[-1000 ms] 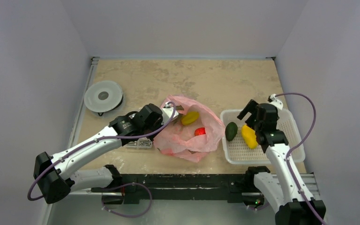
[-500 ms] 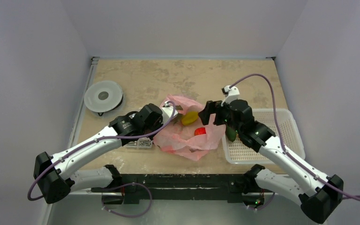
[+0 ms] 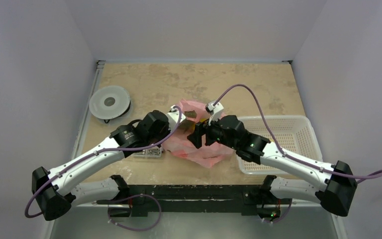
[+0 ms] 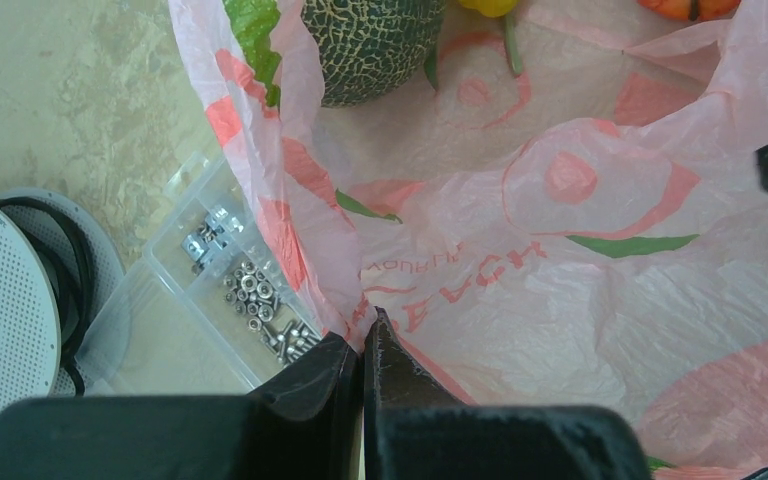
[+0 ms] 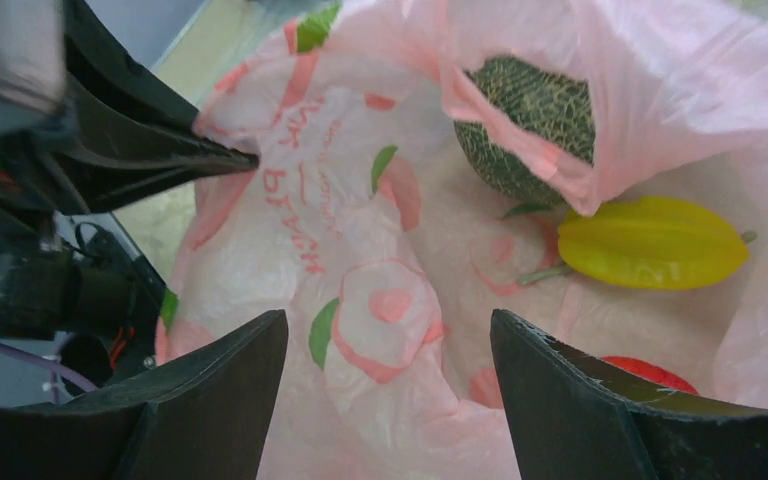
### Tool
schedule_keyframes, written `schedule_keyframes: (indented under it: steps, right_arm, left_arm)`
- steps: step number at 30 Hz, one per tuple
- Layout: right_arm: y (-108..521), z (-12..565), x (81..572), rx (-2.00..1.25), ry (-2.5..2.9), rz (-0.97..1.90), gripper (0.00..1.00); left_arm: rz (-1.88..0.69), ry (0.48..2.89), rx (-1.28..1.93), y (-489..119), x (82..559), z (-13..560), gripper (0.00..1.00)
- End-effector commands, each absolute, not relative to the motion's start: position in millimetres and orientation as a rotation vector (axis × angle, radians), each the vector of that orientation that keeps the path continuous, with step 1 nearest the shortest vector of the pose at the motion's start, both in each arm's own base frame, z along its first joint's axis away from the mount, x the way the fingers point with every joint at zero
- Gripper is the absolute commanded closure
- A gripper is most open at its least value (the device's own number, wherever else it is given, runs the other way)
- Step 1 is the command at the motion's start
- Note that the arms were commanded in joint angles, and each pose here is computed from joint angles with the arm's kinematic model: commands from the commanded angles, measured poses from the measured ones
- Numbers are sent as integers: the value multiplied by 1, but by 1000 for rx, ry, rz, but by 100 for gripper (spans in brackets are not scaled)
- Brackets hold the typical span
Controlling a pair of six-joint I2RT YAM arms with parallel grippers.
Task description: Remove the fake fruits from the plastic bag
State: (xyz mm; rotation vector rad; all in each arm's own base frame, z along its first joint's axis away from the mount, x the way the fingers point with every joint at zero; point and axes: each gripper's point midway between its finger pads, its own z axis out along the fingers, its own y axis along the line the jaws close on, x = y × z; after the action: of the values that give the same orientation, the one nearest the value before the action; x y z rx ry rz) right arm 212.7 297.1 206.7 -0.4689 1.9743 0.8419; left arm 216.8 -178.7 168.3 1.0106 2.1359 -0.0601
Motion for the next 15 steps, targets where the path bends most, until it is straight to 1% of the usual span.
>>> schedule_keyframes:
  steps: [1,2,4,5,6,7,10,15]
  right_arm:
    - [305,195,219,-462,1963,807,27]
    - [306,190,222,-466,1973,788,27]
    - [309,181,228,-463,1999,756,33]
    - [309,176,232,-441,2015,729,39]
    - [309,173,238,-407,2028,707,46]
    - [312,169,240,-377,2041,715,50]
    - [315,157,256,-281,2069,670,50]
    - [326,146,265,-214,2090,683,51]
  left_arm:
    - [-53,2085,994,-182,223,177,100]
    - [-52,2082,997,-182,223,177,100]
    - [-48,2082,995,-181,223,178,100]
    - [-48,2079,991,-180,223,178,100]
    - [-49,2076,987,-180,223,179,100]
    - [-52,2071,982,-180,223,181,100]
    - [-54,2058,976,-179,223,183,100]
    - [-62,2045,965,-179,223,187,100]
